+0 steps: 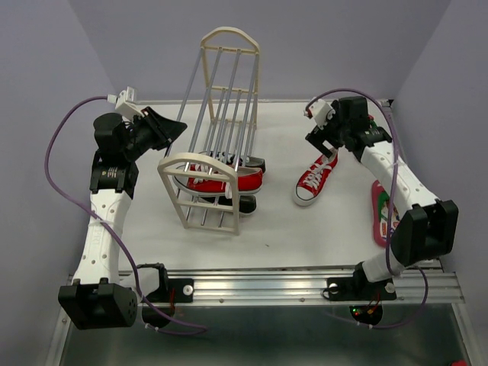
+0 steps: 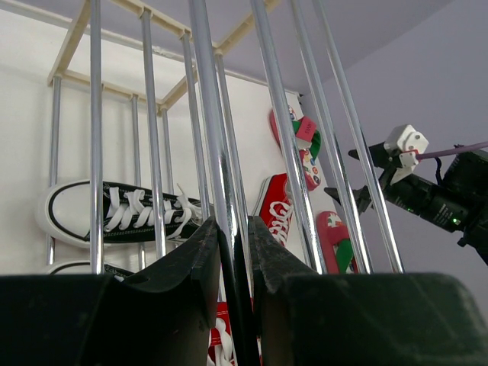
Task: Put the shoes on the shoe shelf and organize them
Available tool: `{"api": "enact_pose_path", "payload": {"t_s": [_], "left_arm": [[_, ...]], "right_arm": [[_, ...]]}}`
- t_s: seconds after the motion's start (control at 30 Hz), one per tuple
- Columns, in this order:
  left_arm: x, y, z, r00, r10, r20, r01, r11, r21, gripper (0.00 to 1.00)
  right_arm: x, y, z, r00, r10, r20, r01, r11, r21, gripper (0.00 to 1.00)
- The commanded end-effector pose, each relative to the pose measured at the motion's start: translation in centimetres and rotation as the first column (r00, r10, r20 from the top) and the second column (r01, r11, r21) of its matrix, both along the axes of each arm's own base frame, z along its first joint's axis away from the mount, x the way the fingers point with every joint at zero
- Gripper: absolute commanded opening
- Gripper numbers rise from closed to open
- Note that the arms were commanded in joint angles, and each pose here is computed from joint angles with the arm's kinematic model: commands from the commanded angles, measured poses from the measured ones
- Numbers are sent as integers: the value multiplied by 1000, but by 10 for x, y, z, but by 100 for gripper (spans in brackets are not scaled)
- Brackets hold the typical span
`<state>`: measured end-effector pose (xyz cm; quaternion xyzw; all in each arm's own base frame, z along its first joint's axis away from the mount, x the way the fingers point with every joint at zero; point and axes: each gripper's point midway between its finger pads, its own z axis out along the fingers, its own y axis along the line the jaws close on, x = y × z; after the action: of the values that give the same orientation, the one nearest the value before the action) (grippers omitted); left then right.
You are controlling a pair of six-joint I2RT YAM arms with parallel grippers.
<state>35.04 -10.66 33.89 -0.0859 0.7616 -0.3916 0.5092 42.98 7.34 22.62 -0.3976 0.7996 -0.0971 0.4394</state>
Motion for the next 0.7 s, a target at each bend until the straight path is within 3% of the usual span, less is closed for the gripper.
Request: {"api": "enact_pose_path", "payload": {"t_s": [0.0, 0.2, 0.4, 0.67], "left_arm": [[-3, 10, -77, 990, -11, -143, 34, 987, 156, 0], [-2, 12, -77, 991, -1, -137, 24, 985, 170, 0], [3, 12, -88, 985, -6, -171, 37, 983, 179, 0], [5, 13, -94, 982, -5, -189, 40, 982, 184, 0]], "right_arm": [[20, -22, 18, 995, 103, 10, -100, 979, -181, 100], [21, -64, -47, 958, 132, -256, -197, 947, -252, 100], [40, -47, -76, 928, 194, -319, -256, 953, -165, 100], [62, -48, -106, 927, 138, -348, -190, 974, -121, 100]]}}
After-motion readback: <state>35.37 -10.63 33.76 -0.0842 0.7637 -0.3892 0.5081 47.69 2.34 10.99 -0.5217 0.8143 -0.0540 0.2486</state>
